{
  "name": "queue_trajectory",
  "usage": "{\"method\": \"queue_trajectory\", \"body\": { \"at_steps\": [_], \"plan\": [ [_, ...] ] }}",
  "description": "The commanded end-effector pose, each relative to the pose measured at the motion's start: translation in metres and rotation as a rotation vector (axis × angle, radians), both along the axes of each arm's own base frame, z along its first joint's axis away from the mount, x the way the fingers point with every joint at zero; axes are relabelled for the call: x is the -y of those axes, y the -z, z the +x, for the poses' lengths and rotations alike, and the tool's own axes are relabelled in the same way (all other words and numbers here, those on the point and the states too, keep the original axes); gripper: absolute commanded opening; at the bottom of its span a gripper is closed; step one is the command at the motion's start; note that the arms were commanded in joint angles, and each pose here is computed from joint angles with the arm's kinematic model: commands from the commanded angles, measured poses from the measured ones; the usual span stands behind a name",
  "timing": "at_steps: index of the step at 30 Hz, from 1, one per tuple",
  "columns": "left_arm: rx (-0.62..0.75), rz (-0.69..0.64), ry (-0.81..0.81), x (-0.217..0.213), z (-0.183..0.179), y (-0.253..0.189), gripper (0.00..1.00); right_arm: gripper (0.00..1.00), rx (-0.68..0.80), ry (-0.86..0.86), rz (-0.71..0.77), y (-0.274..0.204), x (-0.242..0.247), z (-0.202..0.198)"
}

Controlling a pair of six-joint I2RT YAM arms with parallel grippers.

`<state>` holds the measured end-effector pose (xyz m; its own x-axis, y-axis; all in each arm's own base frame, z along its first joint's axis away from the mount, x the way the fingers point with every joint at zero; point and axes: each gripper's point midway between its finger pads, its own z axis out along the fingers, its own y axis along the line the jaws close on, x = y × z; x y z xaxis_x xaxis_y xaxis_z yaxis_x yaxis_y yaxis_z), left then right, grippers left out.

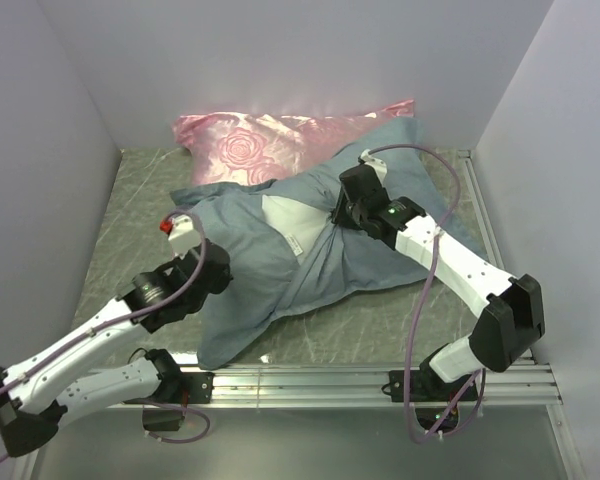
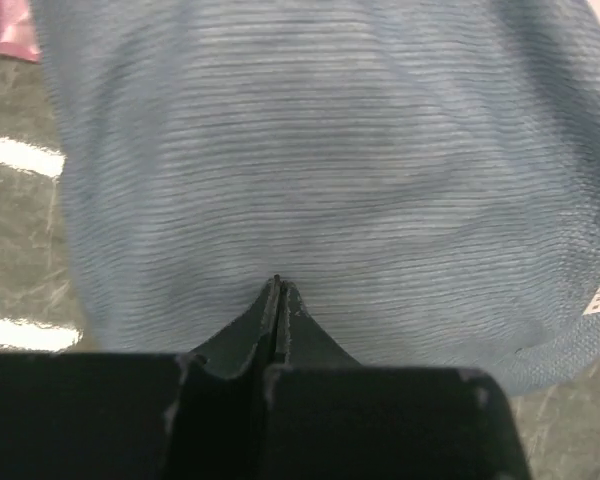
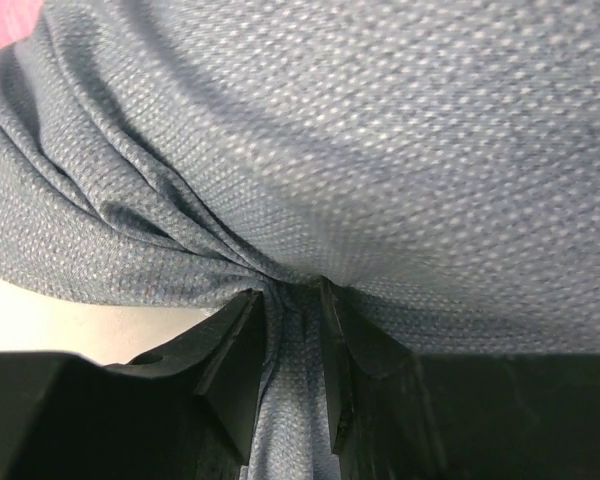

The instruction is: Remove the pillowcase from the pillow

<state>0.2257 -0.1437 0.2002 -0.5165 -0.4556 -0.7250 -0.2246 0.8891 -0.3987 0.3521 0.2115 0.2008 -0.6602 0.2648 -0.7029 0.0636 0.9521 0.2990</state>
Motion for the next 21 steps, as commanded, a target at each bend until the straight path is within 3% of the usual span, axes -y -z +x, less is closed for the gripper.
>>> {"method": "queue_trajectory", "body": {
  "at_steps": [1, 3, 4, 5, 7, 8, 9, 11, 15, 19, 21],
  "plan": [
    [0.043, -0.072, -0.014, -0.009, -0.005, -0.011, 0.01, 0.35, 0.014, 0.107, -0.045, 0.006, 0.041, 0.006],
    [0.096, -0.101, 0.042, -0.002, -0.004, -0.029, 0.03, 0.35, 0.020, 0.072, -0.007, 0.002, 0.032, 0.003],
    [0.121, -0.115, 0.065, 0.003, -0.003, -0.037, 0.12, 0.35, 0.020, 0.061, -0.002, 0.002, 0.029, 0.001],
    [0.148, -0.152, 0.102, 0.015, 0.001, -0.053, 0.38, 0.35, 0.016, 0.056, 0.001, 0.004, 0.027, 0.001],
    [0.189, -0.151, 0.107, 0.021, 0.011, -0.083, 0.57, 0.35, 0.011, 0.042, -0.002, 0.006, 0.021, -0.002],
    [0.150, -0.095, 0.096, 0.026, 0.019, -0.076, 0.70, 0.35, 0.008, 0.039, -0.006, 0.008, 0.020, -0.003],
    [0.150, -0.077, 0.089, 0.029, 0.025, -0.081, 0.74, 0.35, 0.003, 0.040, -0.006, 0.011, 0.018, -0.003],
    [0.137, -0.014, 0.049, 0.038, 0.044, -0.085, 0.81, 0.34, -0.002, 0.035, -0.007, 0.013, 0.016, -0.004],
    [0.099, 0.038, -0.007, 0.054, 0.068, -0.085, 0.84, 0.34, -0.006, 0.031, -0.008, 0.013, 0.013, -0.005],
    [0.107, 0.042, 0.007, 0.069, 0.080, -0.085, 0.83, 0.34, 0.000, 0.030, -0.005, 0.010, 0.013, -0.005],
    [0.090, 0.068, 0.003, 0.071, 0.084, -0.077, 0.74, 0.34, -0.003, 0.026, -0.010, 0.010, 0.013, -0.005]
  ]
}}
